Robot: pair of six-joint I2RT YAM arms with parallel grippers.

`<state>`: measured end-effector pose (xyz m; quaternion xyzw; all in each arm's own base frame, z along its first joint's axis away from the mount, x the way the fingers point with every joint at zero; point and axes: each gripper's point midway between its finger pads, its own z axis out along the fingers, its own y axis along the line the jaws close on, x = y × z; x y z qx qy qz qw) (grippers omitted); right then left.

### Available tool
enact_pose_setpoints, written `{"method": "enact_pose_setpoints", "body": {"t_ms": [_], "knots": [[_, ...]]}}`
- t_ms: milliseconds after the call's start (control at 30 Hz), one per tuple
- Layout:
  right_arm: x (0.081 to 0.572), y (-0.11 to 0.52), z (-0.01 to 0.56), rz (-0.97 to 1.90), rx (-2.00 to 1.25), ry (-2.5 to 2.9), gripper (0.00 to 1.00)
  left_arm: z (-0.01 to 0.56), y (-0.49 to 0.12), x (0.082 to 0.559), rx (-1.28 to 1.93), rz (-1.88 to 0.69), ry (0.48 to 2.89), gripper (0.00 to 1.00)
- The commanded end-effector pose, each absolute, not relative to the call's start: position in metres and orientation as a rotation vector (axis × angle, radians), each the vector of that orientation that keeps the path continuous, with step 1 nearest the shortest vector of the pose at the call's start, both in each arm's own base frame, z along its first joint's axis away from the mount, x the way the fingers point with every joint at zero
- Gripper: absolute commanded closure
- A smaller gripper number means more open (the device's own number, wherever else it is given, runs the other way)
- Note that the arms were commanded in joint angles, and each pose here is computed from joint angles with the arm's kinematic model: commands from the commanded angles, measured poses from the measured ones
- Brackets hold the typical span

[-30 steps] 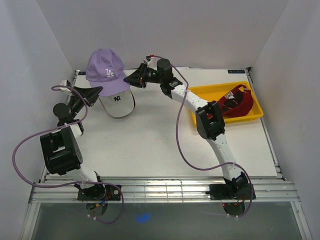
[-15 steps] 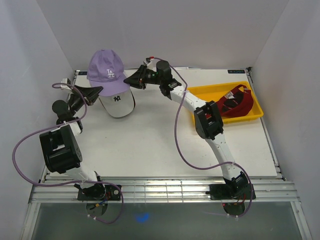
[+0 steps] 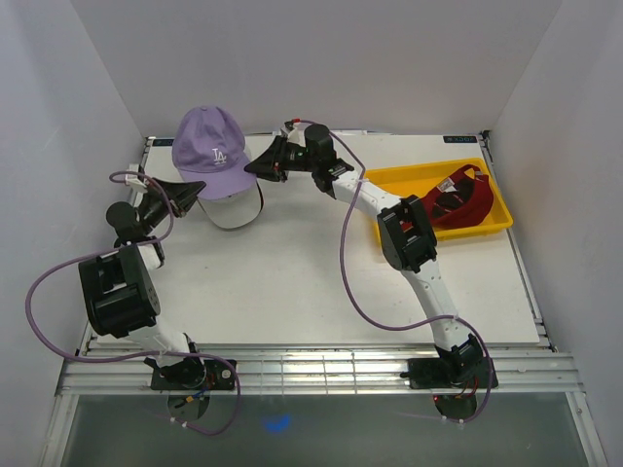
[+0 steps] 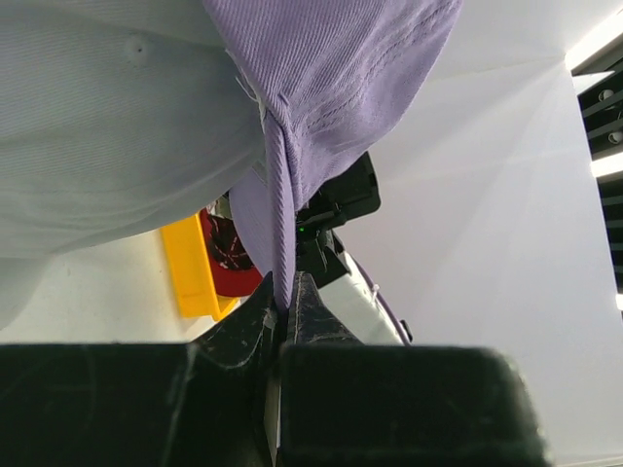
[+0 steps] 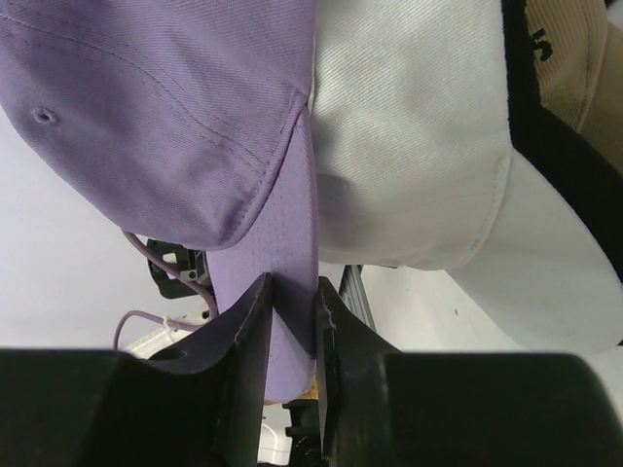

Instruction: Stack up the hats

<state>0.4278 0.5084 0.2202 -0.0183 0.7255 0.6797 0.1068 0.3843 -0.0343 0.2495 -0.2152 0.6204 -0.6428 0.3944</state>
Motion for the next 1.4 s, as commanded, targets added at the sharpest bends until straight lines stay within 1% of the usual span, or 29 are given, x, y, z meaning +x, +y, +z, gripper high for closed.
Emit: {"method": "enact_pose_setpoints", "body": {"t_ms": [0, 567, 1367], "knots": [[0.392, 0.518, 0.254, 2.011, -0.269, 2.066, 0.75, 0.240, -0.058, 0.361, -0.410, -1.682, 1.681, 1.00], [0.395, 0.515, 0.231, 1.943, -0.283, 2.122, 0.75, 0.196, -0.057, 0.359, -0.564, -1.664, 1.738, 1.00], [0.406, 0.508, 0.175, 1.852, -0.220, 2.247, 0.76, 0.142, -0.053, 0.362, -0.730, -1.589, 1.851, 1.00]]}}
